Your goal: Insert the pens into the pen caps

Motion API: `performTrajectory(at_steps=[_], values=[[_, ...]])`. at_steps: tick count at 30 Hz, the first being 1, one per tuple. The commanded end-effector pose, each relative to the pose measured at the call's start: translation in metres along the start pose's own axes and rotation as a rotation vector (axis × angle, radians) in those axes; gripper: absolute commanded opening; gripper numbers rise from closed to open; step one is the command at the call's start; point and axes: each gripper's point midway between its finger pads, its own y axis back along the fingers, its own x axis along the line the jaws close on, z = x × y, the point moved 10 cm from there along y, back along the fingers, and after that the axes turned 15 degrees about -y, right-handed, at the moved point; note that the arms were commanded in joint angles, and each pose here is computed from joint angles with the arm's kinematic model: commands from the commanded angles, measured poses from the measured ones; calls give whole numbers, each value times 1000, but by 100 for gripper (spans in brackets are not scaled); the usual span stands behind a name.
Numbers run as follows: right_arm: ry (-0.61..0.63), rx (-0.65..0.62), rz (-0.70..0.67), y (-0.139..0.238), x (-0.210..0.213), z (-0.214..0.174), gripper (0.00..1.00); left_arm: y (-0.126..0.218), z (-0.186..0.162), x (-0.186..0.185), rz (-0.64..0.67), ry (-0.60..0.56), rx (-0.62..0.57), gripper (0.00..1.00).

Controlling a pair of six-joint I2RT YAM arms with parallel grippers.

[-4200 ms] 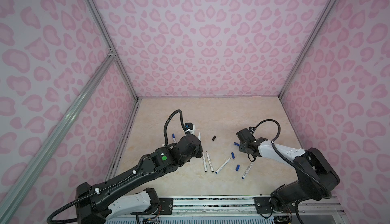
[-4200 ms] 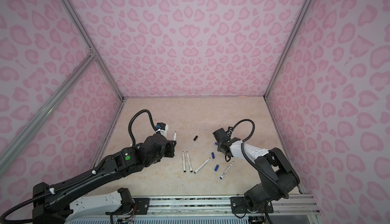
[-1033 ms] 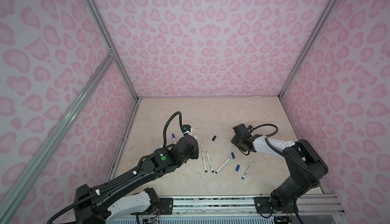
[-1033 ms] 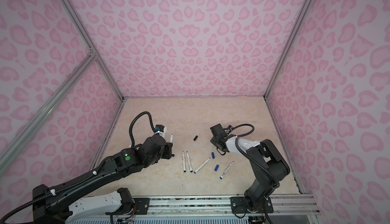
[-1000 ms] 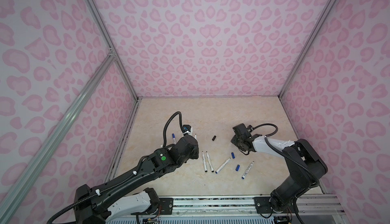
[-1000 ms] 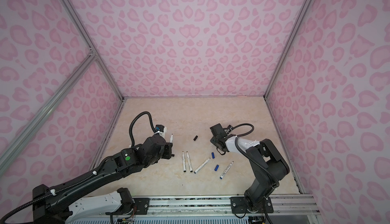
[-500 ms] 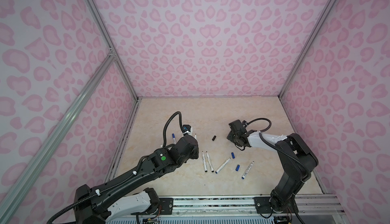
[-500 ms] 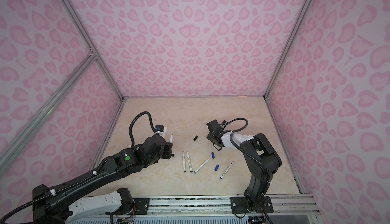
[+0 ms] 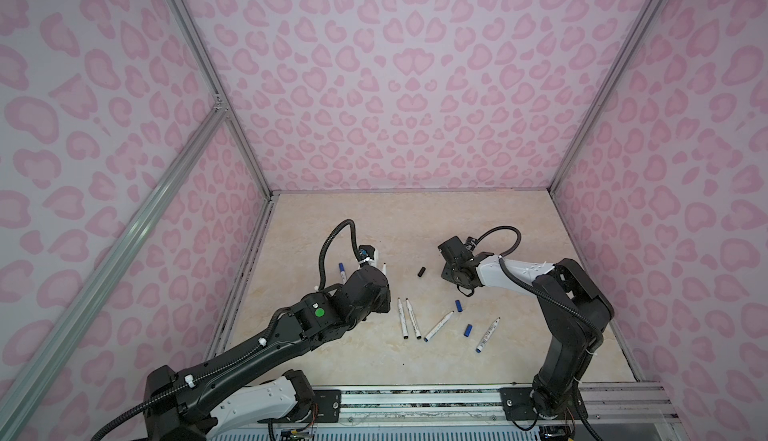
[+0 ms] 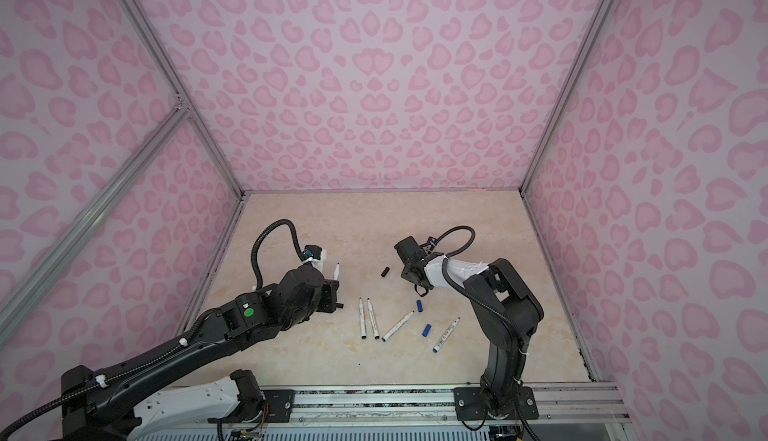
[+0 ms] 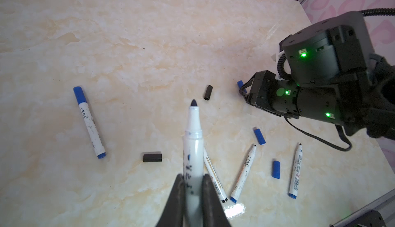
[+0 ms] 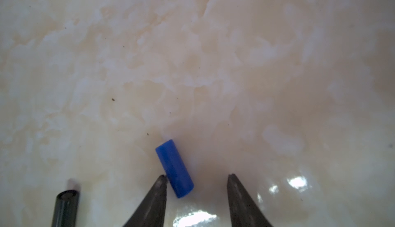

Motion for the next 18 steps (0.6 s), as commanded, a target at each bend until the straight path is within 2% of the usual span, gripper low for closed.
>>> performTrajectory(at_steps=[1,7,14,18], values=[[54,64,-74,-11,-6,-5,47,1,0,2,6,1,-10,3],[71,72,-73,-15,-2,-1,47,3,0,2,8,0,-13,3],[99,104,-76,-20,0,-4,29,2,1,2,11,0,-10,3],[109,119,-80,-23,-1,-6,27,1,1,1,7,-1,-8,3]])
